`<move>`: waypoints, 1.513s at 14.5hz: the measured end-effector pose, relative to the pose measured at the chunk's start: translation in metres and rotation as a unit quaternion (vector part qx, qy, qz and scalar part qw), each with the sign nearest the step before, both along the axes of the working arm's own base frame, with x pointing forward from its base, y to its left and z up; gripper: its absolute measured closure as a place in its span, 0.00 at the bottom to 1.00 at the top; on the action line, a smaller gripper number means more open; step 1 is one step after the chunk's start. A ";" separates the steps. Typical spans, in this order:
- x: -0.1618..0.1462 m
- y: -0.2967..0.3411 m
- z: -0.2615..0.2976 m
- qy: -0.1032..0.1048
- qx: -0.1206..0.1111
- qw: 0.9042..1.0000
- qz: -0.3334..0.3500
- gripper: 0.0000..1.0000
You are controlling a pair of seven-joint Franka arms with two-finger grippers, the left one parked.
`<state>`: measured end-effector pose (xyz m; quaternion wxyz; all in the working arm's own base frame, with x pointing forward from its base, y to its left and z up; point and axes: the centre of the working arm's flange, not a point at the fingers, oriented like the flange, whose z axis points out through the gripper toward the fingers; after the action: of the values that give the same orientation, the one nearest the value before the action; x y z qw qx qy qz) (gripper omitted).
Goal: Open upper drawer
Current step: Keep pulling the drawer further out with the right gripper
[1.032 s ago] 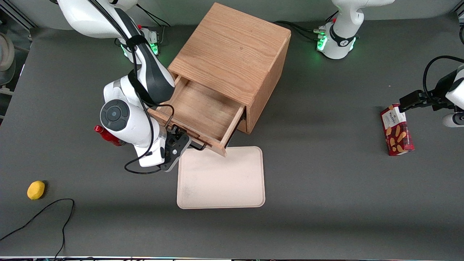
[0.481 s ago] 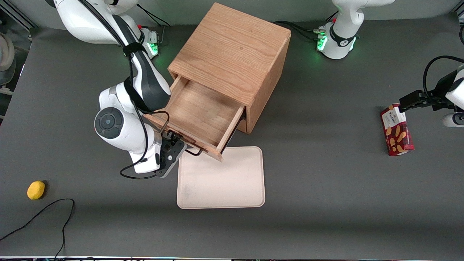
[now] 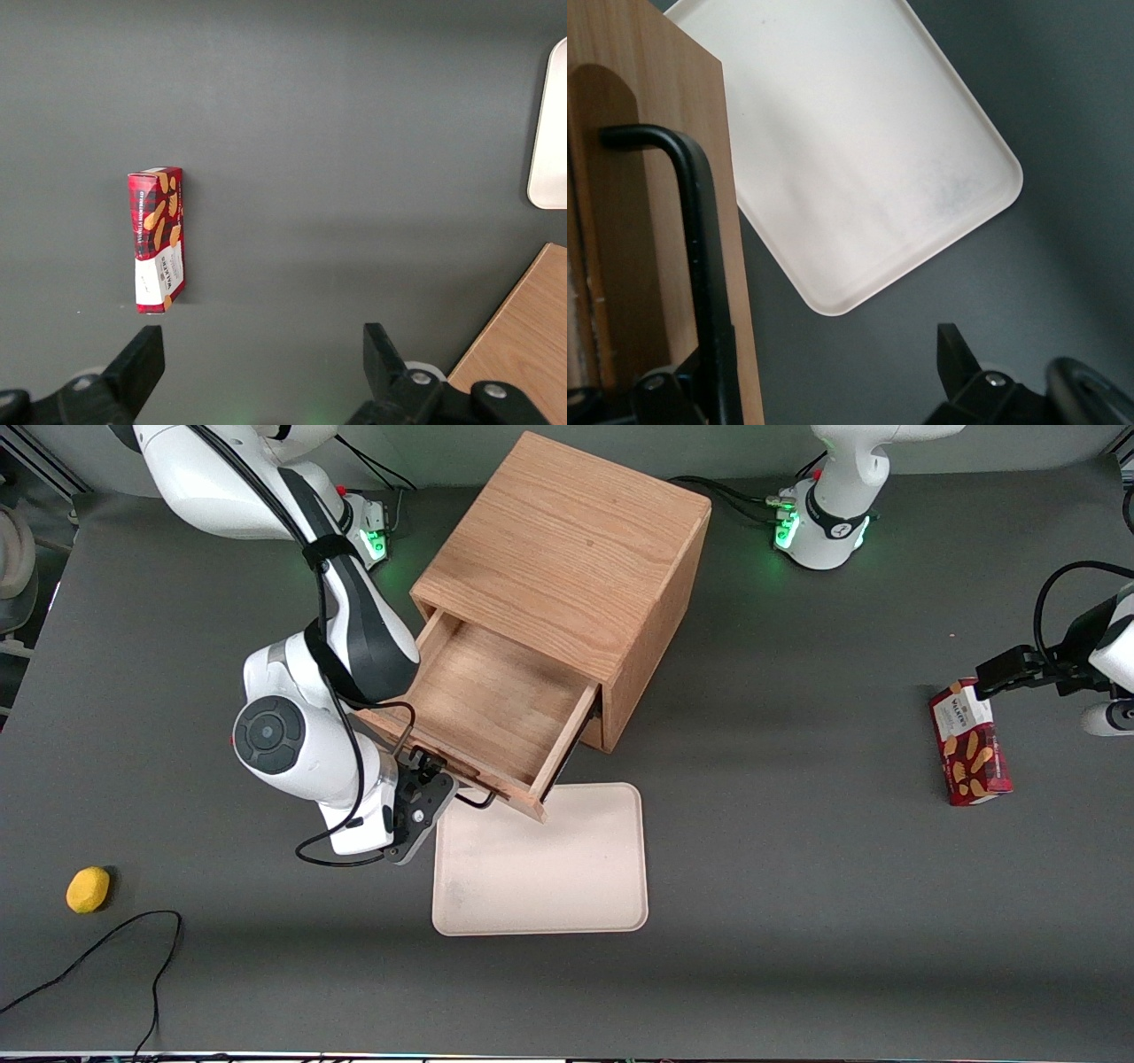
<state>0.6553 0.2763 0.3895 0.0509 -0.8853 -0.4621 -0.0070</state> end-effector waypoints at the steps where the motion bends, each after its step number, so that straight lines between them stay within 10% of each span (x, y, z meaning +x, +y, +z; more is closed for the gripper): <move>1: 0.002 0.001 0.001 -0.002 0.000 1.000 0.001 0.00; 22: 0.025 -0.024 0.007 -0.004 0.002 1.000 -0.024 0.00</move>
<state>0.6806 0.2525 0.3965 0.0506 -0.8959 -0.4412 -0.0125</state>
